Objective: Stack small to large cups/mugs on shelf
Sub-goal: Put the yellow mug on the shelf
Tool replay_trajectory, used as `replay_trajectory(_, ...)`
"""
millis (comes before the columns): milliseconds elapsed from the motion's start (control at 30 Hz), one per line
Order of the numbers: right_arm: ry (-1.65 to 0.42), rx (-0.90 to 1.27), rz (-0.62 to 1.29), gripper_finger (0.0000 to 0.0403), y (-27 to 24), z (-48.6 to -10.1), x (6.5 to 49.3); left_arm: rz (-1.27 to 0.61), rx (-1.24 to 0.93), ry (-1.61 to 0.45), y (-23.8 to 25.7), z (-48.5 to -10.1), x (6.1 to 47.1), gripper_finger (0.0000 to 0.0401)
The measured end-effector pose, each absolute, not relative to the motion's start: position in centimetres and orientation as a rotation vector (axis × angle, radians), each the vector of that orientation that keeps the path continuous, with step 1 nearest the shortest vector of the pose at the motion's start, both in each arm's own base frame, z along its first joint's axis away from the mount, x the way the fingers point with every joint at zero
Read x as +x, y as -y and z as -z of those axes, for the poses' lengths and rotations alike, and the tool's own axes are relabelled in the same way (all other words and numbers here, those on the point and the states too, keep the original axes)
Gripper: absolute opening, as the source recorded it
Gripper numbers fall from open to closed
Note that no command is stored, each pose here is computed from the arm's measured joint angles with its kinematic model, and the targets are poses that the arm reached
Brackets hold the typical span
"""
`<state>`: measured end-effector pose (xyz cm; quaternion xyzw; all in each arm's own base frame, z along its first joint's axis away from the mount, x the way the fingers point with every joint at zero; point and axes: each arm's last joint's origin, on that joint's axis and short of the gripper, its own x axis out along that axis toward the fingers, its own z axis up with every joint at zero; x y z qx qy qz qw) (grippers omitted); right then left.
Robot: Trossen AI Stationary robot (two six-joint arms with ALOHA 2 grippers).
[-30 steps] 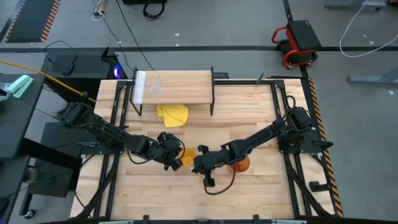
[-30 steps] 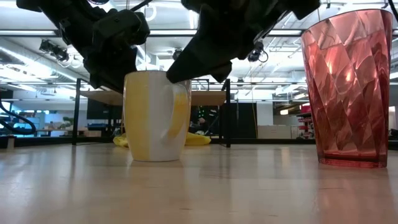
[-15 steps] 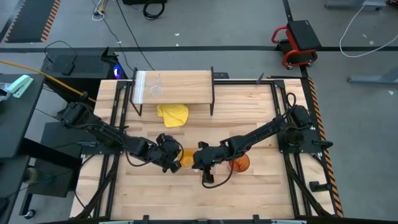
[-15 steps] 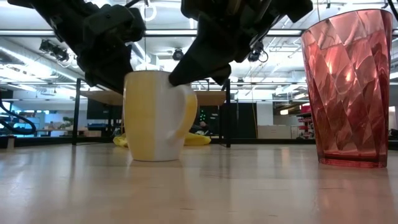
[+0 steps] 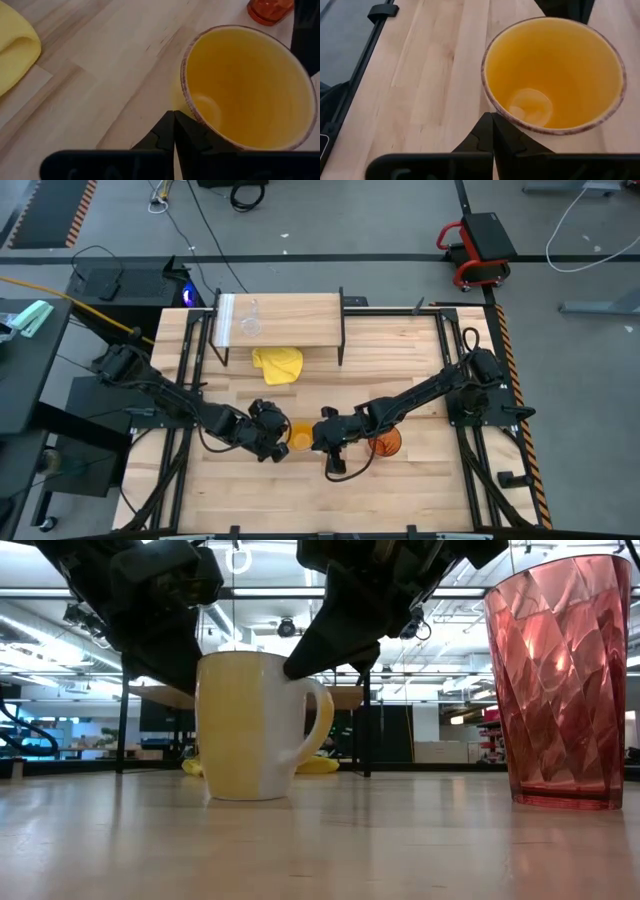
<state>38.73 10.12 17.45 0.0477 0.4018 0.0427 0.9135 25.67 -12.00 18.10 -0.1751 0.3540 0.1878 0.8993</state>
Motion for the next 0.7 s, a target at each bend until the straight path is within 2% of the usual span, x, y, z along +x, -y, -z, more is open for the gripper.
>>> replay_trajectory(267,-0.863,0.080,-0.039,0.0003,-9.9,-17.5,38.3,-0.357,-0.380,-0.755,12.8,-18.0,25.2,0.0024)
replay_trajectory(467,-0.889,-0.003,0.149,0.0003,-8.2,-17.5,37.7,-0.290,-0.405,-0.734,14.0,-18.3,25.1,0.0013)
replay_trajectory(533,-0.858,0.012,0.152,0.0003,-7.9,-18.4,37.9,-0.279,-0.395,-0.718,14.2,-18.4,25.2,0.0013)
replay_trajectory(700,-0.895,0.019,0.159,0.0003,-7.0,-17.8,37.9,-0.267,-0.378,-0.706,14.4,-18.5,25.1,0.0022)
